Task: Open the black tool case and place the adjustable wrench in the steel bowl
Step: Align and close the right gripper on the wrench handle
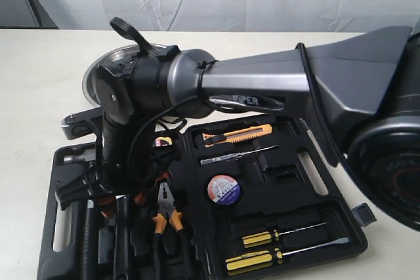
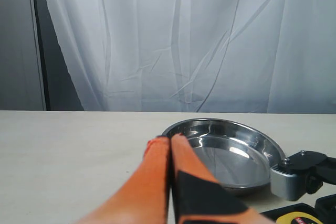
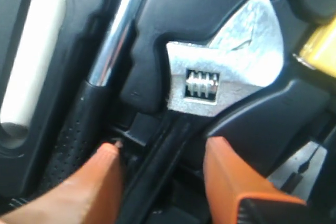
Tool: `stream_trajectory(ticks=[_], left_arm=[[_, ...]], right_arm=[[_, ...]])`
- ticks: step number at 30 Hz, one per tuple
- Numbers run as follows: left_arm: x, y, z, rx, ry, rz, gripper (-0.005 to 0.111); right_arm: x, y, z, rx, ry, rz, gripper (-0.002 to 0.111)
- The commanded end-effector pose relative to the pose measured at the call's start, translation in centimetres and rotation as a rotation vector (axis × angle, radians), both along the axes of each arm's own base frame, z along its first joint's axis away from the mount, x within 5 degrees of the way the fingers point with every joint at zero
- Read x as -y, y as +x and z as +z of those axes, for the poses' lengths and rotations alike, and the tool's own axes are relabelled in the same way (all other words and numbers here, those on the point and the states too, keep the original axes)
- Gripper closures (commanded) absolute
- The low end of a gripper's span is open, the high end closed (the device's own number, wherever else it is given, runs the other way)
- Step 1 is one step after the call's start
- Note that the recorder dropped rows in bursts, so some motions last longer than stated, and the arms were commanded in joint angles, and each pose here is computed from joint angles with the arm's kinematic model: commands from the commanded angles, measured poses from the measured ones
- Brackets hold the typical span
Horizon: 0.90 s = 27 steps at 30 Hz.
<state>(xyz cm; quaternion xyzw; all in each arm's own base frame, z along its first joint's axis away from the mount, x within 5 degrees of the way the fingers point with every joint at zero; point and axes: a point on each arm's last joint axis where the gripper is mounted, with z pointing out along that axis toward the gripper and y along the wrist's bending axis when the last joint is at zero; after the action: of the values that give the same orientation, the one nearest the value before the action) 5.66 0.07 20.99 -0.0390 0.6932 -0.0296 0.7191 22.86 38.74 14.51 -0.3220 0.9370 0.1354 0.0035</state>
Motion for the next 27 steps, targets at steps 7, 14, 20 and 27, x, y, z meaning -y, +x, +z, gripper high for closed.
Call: stream_trajectory(ticks=[7, 14, 20, 27], left_arm=[[0.1, 0.0, -0.1, 0.001, -0.002, -0.011, 0.107], [0.1, 0.0, -0.1, 0.001, -0.002, -0.011, 0.107], [0.1, 0.0, -0.1, 0.001, -0.002, -0.011, 0.107], [0.1, 0.0, -0.1, 0.001, -0.002, -0.011, 0.107]], right_arm=[[0.5, -0.3, -2.7, -0.057, -0.117, 0.026, 0.071], [0.1, -0.4, 0.5, -0.027, -0.06, 0.034, 0.071], [-0.2, -1.1, 1.3, -0.035, -0.044, 0.044, 0.071], [-0.9, -1.4, 0.7, 0.011, -0.025, 0.058, 0.071]])
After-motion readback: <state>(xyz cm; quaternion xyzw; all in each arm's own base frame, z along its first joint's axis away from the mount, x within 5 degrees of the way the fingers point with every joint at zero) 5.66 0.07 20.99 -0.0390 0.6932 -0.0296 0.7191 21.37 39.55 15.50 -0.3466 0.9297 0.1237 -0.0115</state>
